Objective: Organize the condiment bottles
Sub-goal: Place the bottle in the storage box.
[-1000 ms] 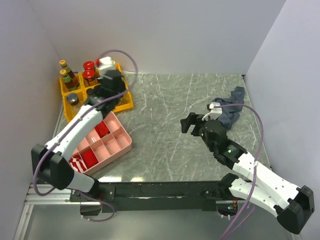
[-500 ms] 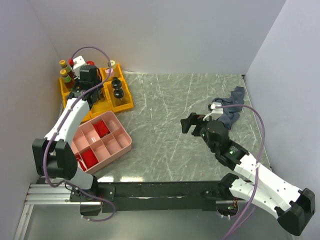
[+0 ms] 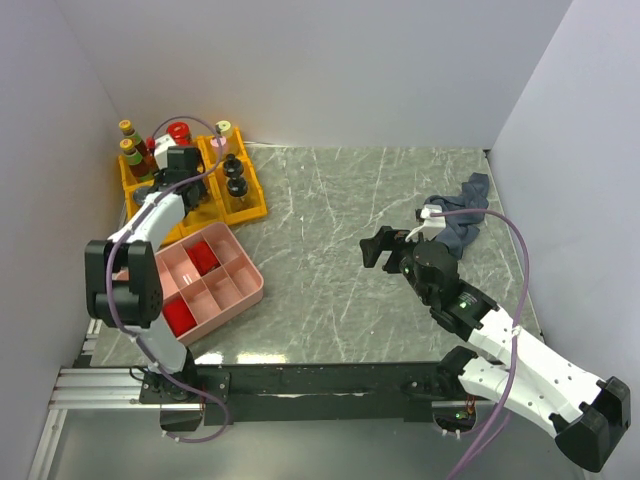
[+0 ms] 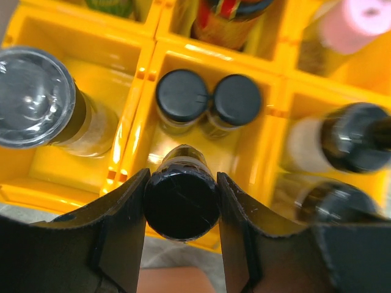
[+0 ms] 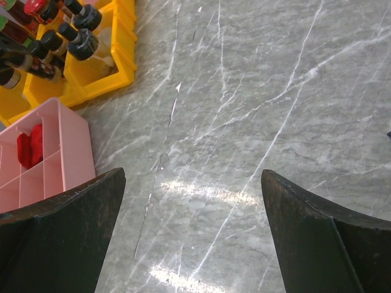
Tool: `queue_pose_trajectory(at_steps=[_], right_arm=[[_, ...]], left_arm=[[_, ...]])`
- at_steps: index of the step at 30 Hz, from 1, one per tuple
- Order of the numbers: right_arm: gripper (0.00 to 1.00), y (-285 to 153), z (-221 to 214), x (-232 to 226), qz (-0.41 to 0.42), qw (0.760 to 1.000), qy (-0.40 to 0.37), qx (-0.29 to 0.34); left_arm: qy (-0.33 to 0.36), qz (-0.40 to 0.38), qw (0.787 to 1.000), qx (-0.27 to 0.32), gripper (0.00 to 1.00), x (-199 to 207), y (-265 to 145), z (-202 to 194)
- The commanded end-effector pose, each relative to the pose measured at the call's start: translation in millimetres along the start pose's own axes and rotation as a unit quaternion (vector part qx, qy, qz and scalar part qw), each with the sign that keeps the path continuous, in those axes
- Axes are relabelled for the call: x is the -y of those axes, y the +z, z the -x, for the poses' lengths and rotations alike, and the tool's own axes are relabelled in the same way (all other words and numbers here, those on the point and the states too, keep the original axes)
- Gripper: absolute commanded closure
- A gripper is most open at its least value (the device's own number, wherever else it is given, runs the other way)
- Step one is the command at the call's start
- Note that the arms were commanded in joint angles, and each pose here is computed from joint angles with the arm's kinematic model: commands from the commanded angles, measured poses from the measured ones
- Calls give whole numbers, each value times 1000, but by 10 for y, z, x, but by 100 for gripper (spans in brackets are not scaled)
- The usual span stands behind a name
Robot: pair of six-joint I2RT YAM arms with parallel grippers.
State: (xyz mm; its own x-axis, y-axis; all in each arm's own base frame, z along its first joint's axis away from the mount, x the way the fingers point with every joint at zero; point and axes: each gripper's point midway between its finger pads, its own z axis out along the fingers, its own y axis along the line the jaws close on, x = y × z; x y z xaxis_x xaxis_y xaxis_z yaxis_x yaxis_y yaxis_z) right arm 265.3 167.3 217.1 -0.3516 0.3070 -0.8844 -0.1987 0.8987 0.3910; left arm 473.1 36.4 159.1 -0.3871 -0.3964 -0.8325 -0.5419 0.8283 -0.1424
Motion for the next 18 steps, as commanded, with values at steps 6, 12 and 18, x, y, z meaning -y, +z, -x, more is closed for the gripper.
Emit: queue_pose_trajectory(at_steps=[6,12,18], right_arm=[[0,-2,97,-47,12,1000,3,19],[0,11,78,-57,15,1000,1,16],[0,13,83,-54,13,1000,0,16]], left_arm=[[-15,-9,1000,11,92,130,289,18],[-10,-9,1000,-1,73,117,394,-100],[-4,0,1000,-18,50,110,475,-176]])
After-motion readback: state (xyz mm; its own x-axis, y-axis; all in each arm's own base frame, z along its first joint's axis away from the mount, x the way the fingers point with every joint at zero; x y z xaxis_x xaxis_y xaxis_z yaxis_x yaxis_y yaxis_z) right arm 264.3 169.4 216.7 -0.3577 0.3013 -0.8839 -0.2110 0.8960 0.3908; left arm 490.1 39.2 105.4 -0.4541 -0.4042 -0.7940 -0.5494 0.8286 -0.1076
